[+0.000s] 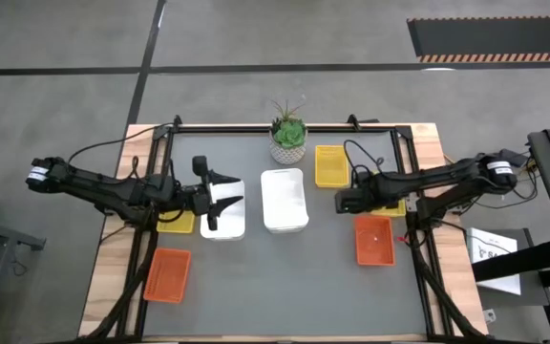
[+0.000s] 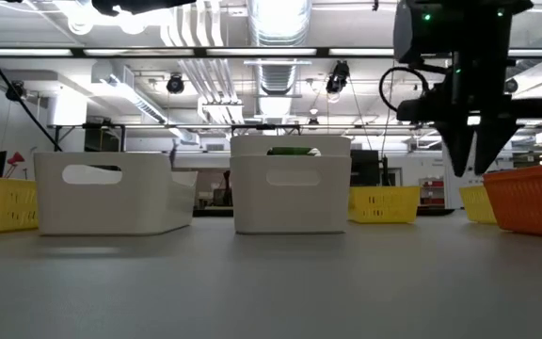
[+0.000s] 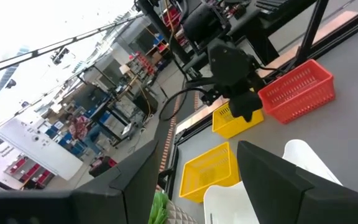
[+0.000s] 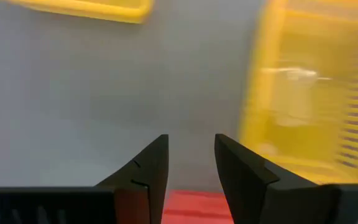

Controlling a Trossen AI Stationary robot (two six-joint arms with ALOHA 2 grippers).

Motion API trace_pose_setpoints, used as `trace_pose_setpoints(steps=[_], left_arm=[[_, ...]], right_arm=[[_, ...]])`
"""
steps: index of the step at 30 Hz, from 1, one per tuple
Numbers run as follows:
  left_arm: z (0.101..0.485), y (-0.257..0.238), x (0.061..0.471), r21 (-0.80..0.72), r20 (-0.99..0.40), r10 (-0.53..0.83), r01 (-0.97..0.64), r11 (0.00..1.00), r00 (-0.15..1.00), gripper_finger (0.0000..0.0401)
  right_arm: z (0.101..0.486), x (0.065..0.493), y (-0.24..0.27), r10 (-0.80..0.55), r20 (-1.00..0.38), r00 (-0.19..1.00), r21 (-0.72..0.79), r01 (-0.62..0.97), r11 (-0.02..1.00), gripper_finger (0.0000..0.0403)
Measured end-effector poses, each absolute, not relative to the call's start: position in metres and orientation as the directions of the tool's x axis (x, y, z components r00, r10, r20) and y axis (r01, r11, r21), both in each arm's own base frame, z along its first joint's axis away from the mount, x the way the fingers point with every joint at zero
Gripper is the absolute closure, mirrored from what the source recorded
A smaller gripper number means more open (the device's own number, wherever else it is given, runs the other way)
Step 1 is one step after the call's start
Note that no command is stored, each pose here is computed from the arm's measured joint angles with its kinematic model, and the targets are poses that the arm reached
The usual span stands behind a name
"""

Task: Stack baskets by color
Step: Stack the right yellow bin on the top middle yellow bin

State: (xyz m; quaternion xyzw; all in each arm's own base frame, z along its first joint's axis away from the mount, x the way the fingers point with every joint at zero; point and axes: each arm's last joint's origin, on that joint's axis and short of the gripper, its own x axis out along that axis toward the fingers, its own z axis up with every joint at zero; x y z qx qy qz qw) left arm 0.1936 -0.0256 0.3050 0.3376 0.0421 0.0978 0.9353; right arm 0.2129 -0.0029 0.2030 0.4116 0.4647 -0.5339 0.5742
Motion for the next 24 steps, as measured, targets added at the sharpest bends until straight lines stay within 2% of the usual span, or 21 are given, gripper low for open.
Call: trace_pose_setpoints(steps=[3,5,9,14,24], left_arm=[[0.305,-0.026,0.194,0.641,-0.017,0.211,-0.152,0.752,0.977,0.0200],[0.305,-0.026,0.194,0.642,-0.017,0.211,-0.152,0.751,0.977,0.0200],[0.304,-0.026,0.194,0.645,-0.023,0.211,-0.147,0.750,0.977,0.0200],[0.303,-0.026,0.194,0.647,-0.029,0.211,-0.143,0.749,0.977,0.0200],[0.303,-0.026,0.194,0.646,-0.031,0.211,-0.142,0.750,0.977,0.0200]], right_arm=[[0.217,0.209,-0.003,-0.251,-0.959,-0.134,-0.153,0.986,0.059,0.0280],[0.225,0.207,-0.005,-0.304,-0.935,-0.181,-0.207,0.977,0.054,0.0278],[0.230,0.209,-0.005,-0.324,-0.933,-0.158,-0.184,0.982,0.051,0.0272],[0.222,0.208,-0.005,-0.305,-0.934,-0.189,-0.204,0.979,0.018,0.0268],[0.210,0.213,-0.003,-0.263,-0.940,-0.216,-0.239,0.969,0.057,0.0269]])
